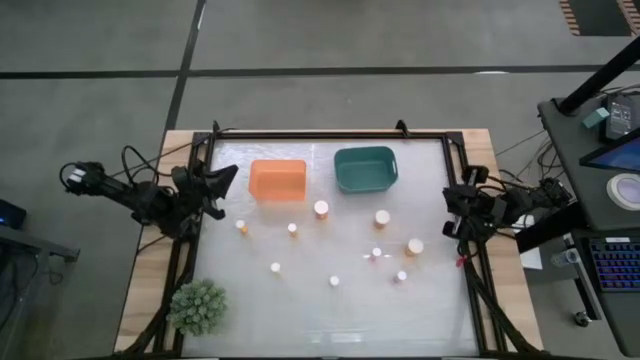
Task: Pick and place medicine bottles into bin by pill shape (circle, oval)
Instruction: Put the top left large orange pill bottle into the orange bin
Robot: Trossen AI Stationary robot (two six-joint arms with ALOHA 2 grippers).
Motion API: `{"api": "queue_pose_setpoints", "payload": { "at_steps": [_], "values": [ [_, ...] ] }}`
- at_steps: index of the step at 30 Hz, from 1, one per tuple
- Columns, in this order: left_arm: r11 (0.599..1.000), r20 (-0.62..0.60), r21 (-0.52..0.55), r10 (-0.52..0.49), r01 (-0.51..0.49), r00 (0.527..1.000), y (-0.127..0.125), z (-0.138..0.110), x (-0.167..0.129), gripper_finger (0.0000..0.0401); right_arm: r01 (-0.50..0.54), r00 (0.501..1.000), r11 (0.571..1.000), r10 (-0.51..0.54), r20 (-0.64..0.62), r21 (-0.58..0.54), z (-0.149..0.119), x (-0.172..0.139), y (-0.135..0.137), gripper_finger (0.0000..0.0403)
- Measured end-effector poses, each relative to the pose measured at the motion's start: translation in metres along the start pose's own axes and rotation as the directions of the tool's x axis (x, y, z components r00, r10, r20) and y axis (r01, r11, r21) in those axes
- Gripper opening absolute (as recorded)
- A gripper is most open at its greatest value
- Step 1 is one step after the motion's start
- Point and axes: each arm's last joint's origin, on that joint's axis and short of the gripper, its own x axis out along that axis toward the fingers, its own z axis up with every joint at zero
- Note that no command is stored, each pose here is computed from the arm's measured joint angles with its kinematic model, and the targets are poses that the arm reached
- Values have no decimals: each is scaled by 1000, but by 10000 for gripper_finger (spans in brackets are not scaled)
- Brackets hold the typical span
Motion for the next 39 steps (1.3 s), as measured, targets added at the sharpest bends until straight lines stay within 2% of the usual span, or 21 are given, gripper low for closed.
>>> {"api": "queue_pose_setpoints", "payload": {
  "at_steps": [6, 10, 14, 18, 22, 25, 28, 30, 35, 39],
  "values": [
    [998, -21, 60, 13, -12, 1000, -34, 8, 29, 0, 77, 994, 997, -74, 80, -28, 8, -1, -8, 18],
    [991, -47, 130, 14, -7, 999, -55, 6, 47, 0, 64, 994, 998, -61, 95, -26, 9, -1, -7, 18],
    [987, -32, 155, 38, -32, 999, -72, 9, 66, 0, 69, 992, 997, -66, 109, -17, 11, 0, -9, 18],
    [969, -78, 239, 74, -54, 994, -84, -5, 88, 0, 66, 991, 997, -71, 113, 50, 18, 5, -12, 18],
    [955, -99, 287, 108, -75, 989, -92, -8, 110, 0, 49, 994, 994, -58, 89, 98, 23, 14, -12, 18],
    [953, -167, 302, 53, 0, 985, -97, -14, 127, 0, 45, 997, 991, -53, 62, 123, 26, 22, -12, 18],
    [959, -284, 251, -55, 130, 957, -98, -19, 144, 0, 69, 998, 984, -70, 4, 162, 30, 32, -11, 18],
    [963, -345, 209, -93, 173, 934, -96, -20, 155, 0, 78, 996, 984, -70, -56, 163, 31, 40, -9, 18],
    [962, -467, 206, -66, 181, 882, -88, -39, 174, 0, 82, 969, 989, -50, -242, 122, 33, 62, -3, 18],
    [965, -558, 187, -50, 185, 828, -83, -50, 184, 0, 49, 910, 995, -10, -415, 83, 29, 80, 8, 18]
  ]
}}
